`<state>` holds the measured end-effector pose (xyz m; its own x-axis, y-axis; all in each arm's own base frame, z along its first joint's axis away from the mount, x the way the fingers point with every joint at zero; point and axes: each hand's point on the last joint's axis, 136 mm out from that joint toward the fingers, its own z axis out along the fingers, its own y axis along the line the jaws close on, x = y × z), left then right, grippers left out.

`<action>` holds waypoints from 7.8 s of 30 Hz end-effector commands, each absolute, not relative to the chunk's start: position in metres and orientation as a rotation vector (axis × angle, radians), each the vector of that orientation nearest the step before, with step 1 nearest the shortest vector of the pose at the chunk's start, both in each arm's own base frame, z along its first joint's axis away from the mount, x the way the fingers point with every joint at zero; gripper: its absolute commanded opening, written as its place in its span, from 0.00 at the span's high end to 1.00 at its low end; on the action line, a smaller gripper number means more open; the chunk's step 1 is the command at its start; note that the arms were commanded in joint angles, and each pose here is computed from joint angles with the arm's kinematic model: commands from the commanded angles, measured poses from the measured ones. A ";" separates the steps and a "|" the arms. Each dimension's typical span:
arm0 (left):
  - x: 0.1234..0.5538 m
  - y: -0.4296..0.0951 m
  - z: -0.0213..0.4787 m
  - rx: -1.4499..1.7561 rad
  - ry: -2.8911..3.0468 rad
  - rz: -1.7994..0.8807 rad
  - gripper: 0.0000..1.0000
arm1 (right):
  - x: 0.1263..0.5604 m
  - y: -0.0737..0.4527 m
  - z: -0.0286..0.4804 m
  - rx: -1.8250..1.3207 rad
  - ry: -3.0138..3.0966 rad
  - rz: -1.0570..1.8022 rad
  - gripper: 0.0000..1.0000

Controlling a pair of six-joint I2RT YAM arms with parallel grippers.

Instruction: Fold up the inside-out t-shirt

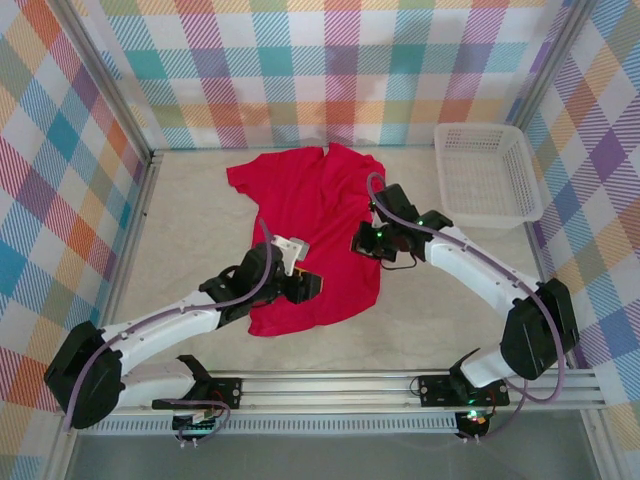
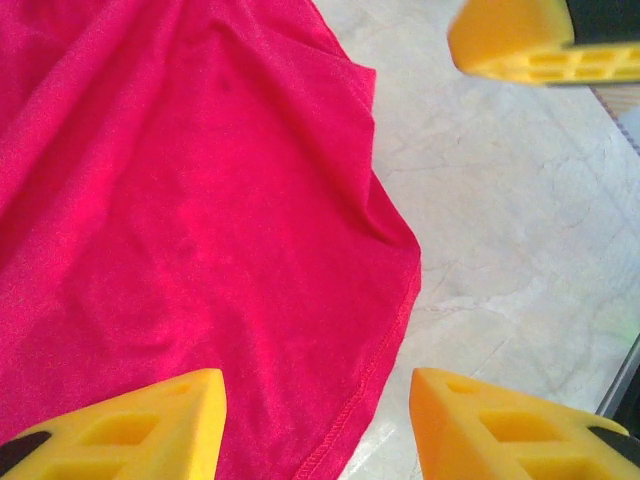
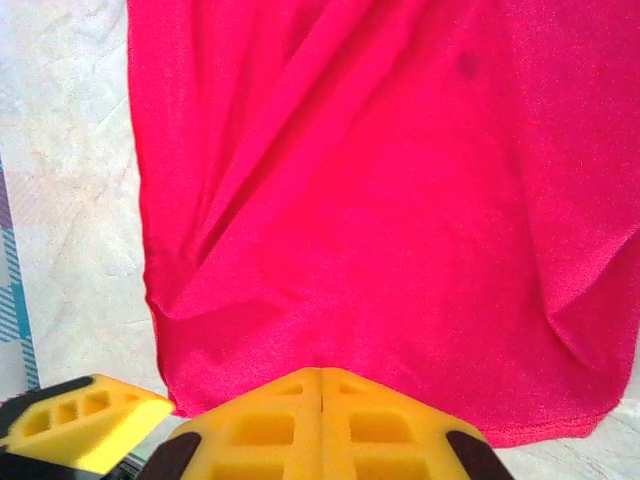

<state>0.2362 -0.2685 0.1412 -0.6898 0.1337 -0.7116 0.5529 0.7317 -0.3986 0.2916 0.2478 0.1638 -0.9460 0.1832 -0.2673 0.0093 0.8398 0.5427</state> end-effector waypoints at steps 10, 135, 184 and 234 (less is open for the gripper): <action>0.258 -0.234 0.125 0.388 2.313 -0.480 0.49 | 0.223 0.200 0.054 0.103 3.018 0.364 0.75; 0.273 -0.220 0.278 0.101 2.226 -0.709 1.00 | 0.331 0.138 0.330 0.274 2.354 0.565 1.00; 0.281 -0.333 0.375 0.109 2.201 -1.106 1.00 | 0.438 0.411 0.093 0.179 2.599 0.975 0.09; 0.299 -0.243 0.379 0.013 2.178 -0.931 1.00 | 0.408 0.348 -0.001 0.479 2.791 0.589 0.26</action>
<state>0.3051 -0.2578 0.3437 -0.7718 -0.2509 -0.5843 0.2416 0.7342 -0.6345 0.4216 0.3625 0.0456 -0.9037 0.3354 -0.2660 0.1563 0.8370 0.5244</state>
